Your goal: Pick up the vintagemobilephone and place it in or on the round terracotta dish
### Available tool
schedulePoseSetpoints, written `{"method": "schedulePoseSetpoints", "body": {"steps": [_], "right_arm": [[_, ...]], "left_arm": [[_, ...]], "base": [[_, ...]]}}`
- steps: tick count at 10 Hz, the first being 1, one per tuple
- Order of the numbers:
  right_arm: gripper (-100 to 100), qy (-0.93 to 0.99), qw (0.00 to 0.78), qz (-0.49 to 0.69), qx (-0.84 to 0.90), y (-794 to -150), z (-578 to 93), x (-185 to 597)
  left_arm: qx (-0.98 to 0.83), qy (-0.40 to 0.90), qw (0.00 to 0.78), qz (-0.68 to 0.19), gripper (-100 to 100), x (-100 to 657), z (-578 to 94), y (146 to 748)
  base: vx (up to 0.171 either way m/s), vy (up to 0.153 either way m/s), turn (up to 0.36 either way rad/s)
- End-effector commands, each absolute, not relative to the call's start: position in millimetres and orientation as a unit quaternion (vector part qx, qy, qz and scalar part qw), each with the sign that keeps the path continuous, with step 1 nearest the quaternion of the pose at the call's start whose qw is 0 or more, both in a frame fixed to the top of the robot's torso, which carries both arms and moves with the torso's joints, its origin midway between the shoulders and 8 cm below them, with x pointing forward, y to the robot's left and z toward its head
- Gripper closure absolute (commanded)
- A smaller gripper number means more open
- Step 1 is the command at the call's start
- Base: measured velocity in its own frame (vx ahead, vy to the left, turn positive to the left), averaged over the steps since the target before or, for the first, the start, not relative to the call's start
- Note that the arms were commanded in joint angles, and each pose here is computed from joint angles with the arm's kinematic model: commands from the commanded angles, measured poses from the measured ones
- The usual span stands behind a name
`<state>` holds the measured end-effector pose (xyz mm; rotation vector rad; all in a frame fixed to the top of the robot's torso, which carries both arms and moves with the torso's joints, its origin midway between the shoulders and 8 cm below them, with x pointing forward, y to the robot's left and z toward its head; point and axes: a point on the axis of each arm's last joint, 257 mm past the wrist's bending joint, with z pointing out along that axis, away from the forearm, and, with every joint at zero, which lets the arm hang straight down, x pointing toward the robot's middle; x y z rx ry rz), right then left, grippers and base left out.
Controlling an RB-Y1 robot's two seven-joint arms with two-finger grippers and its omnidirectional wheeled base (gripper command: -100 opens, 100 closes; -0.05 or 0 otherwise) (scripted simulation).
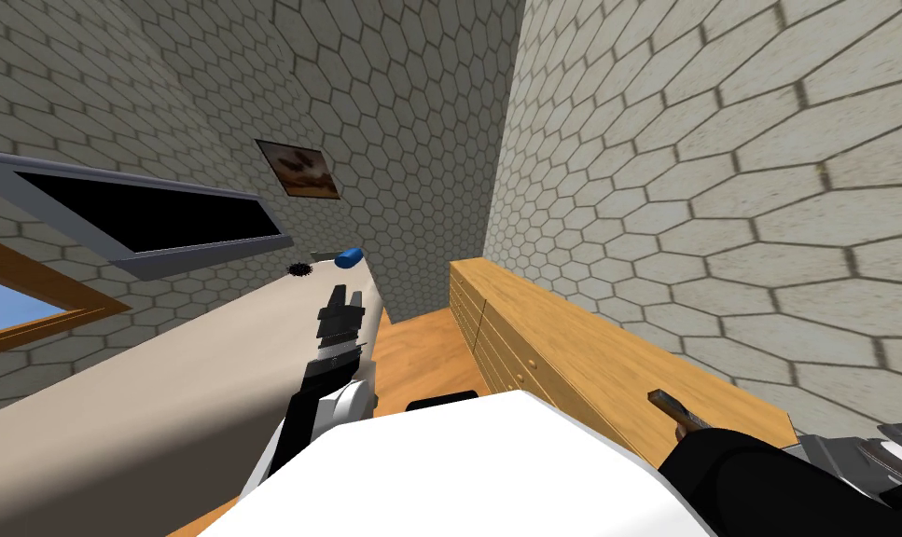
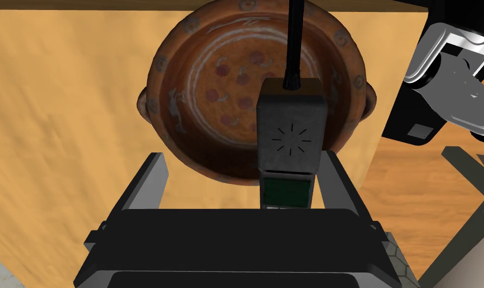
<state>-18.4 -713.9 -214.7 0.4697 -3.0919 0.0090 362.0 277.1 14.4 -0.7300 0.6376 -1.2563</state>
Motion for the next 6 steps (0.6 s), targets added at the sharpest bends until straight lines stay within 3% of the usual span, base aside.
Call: {"method": "schedulePoseSetpoints", "body": {"steps": [1,2,6], "right_arm": [[0,-0.989,0.007,0.003,0.15,-713.9,-214.7,-18.4],[-100,-0.988,0.007,0.002,0.154,-713.4,-204.5,-9.5],[-100,-0.987,0.007,0.001,0.162,-711.7,-184.3,8.6]], "left_arm": [[-0.328,0.286,0.701,-0.564,0,362.0,14.4,277.1],[-0.328,0.286,0.701,-0.564,0,362.0,14.4,277.1],[-0.328,0.286,0.701,-0.564,0,362.0,14.4,277.2]], "base": [[0.0,0.0,0.0],[-0.011,-0.008,-0.056],[-0.017,-0.008,-0.049]]}}
